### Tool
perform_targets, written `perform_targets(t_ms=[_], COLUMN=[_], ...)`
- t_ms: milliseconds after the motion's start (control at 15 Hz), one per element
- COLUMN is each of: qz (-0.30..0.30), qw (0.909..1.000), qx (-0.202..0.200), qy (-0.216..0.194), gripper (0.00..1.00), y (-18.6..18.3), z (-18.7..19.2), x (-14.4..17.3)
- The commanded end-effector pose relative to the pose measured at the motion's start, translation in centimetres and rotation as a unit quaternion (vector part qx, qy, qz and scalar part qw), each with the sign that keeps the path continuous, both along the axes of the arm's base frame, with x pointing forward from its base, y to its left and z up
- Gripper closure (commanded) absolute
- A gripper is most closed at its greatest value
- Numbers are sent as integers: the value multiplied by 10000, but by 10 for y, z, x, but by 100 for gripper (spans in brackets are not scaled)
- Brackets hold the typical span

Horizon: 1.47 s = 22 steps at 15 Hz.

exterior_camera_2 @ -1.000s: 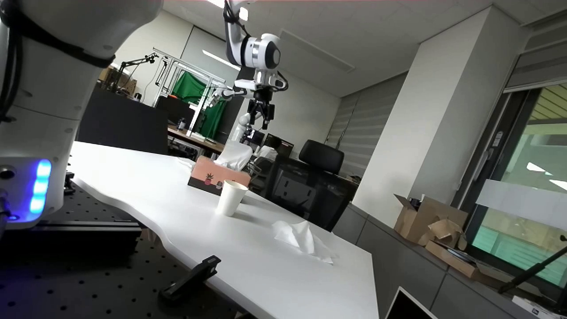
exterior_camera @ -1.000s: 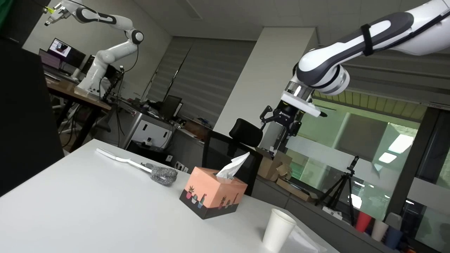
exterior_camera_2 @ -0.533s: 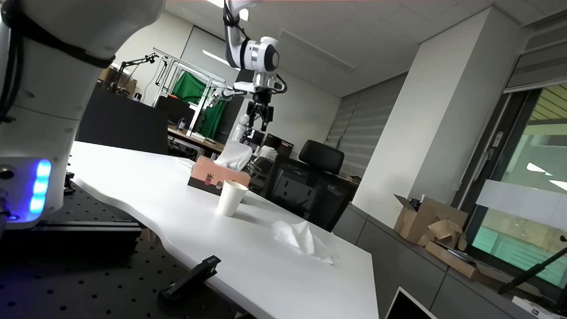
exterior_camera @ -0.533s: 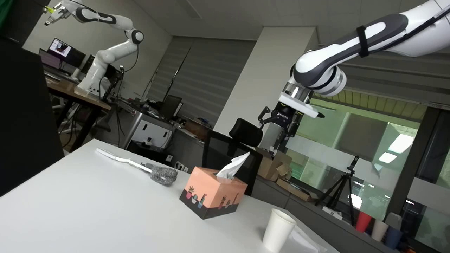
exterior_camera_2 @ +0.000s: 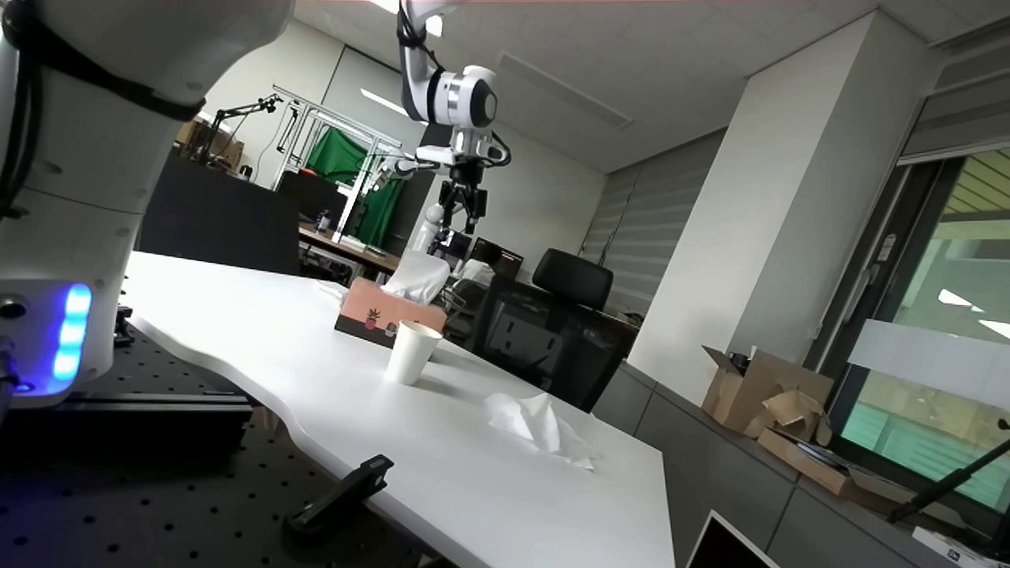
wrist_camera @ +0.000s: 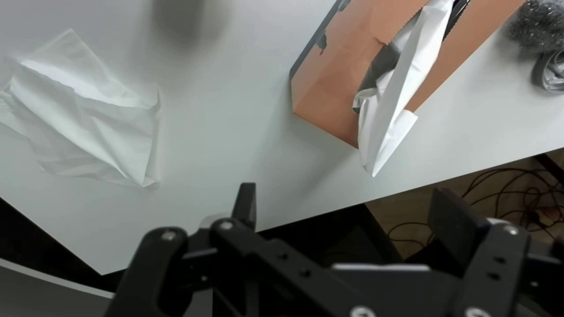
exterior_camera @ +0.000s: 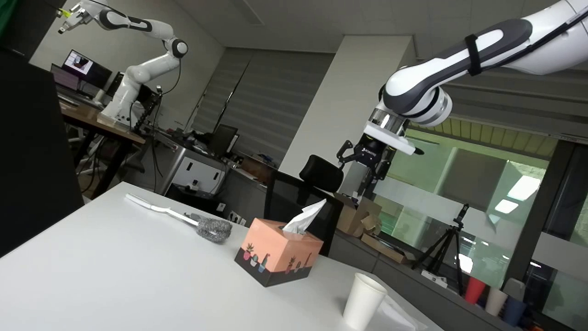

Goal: Remove a tissue from the box and put it on the table

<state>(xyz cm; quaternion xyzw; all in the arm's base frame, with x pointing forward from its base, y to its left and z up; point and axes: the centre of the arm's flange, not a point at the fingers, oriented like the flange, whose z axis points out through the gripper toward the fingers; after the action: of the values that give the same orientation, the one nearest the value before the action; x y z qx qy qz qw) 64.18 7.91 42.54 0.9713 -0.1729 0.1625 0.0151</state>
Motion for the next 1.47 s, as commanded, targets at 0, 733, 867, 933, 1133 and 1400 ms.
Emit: perform_targets(t_ms=[0, 733, 867, 933, 1133, 1400], qz=[-61, -243, -265, -260, -324, -399], qw=[9999, 9969, 9953, 9945, 9925, 9905], qx=[110, 535, 637, 674, 730, 796], qy=[-49, 525, 681, 757, 927, 1052], gripper=[0, 0, 0, 0, 34, 62], y=[3, 42, 43, 42, 39, 32], z=[-3, -61, -70, -74, -81, -84], x=[15, 60, 64, 66, 69, 74])
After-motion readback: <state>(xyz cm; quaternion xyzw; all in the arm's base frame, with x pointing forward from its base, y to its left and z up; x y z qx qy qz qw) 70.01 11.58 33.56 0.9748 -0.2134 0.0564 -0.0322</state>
